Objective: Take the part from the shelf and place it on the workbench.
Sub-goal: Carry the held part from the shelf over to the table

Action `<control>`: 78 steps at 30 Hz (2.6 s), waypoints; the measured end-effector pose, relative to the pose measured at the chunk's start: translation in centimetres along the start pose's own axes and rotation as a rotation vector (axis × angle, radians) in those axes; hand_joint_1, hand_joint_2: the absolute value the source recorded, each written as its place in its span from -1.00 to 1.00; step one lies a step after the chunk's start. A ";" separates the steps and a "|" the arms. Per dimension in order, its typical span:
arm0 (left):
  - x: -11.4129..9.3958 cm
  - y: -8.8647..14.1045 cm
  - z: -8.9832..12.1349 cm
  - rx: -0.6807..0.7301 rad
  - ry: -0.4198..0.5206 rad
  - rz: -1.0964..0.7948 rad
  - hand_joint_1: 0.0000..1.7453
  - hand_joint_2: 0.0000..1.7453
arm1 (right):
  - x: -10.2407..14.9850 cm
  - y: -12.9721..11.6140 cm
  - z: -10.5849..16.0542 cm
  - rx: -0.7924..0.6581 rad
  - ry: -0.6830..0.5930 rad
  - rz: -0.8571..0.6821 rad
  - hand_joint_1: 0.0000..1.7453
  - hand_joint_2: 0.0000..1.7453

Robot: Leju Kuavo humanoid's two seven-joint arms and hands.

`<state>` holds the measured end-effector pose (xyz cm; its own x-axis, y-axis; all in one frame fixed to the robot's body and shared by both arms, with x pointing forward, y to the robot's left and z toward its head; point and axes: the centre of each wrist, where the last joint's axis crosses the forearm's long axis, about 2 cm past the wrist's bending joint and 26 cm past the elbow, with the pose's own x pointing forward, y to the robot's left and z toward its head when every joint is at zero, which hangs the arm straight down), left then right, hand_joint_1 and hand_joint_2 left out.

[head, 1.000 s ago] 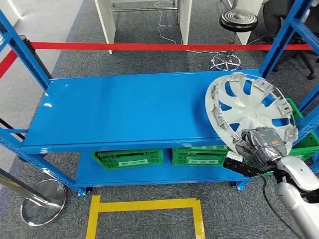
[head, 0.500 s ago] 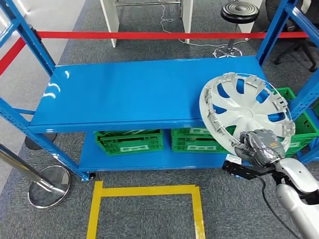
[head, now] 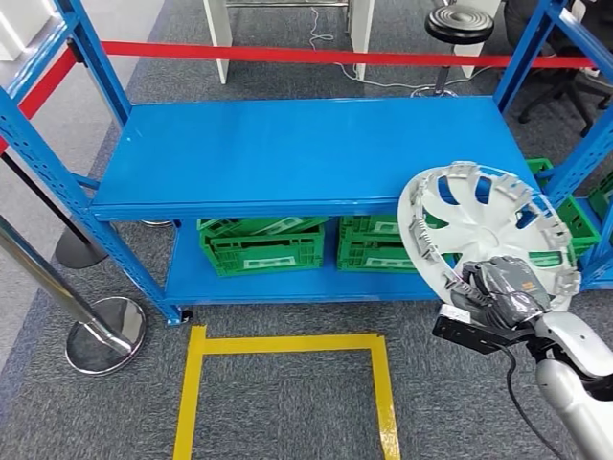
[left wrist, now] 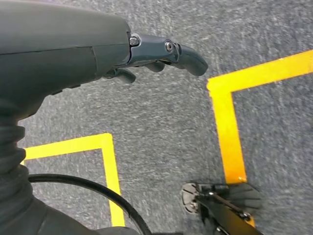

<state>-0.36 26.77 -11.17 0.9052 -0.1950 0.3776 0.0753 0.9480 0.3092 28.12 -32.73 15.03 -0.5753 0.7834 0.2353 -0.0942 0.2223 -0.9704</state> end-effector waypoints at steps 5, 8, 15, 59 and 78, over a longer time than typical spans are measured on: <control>-0.1 0.1 0.0 0.001 -0.003 -0.012 -1.00 1.00 | -0.4 -0.4 0.1 0.022 -0.007 0.043 1.00 1.00; -0.3 0.2 0.0 0.002 0.000 -0.014 -1.00 1.00 | -0.5 -0.6 0.1 0.025 -0.008 0.054 1.00 1.00; -0.3 0.2 0.0 0.002 0.000 -0.017 -1.00 1.00 | -0.6 -0.5 0.2 0.026 -0.001 0.072 1.00 1.00; -0.2 0.1 0.1 -0.012 -0.016 -0.043 -1.00 1.00 | -0.3 0.7 1.3 0.013 0.013 0.022 1.00 1.00; -0.2 0.3 0.0 -0.010 -0.016 -0.044 -1.00 1.00 | -0.4 0.4 1.2 0.016 0.004 0.045 1.00 1.00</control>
<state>-0.52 27.12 -11.19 0.8943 -0.2408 0.3772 0.1196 0.9408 0.3171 27.34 -33.69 14.44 -0.5759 0.7947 0.1918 -0.0811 0.1779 -0.9807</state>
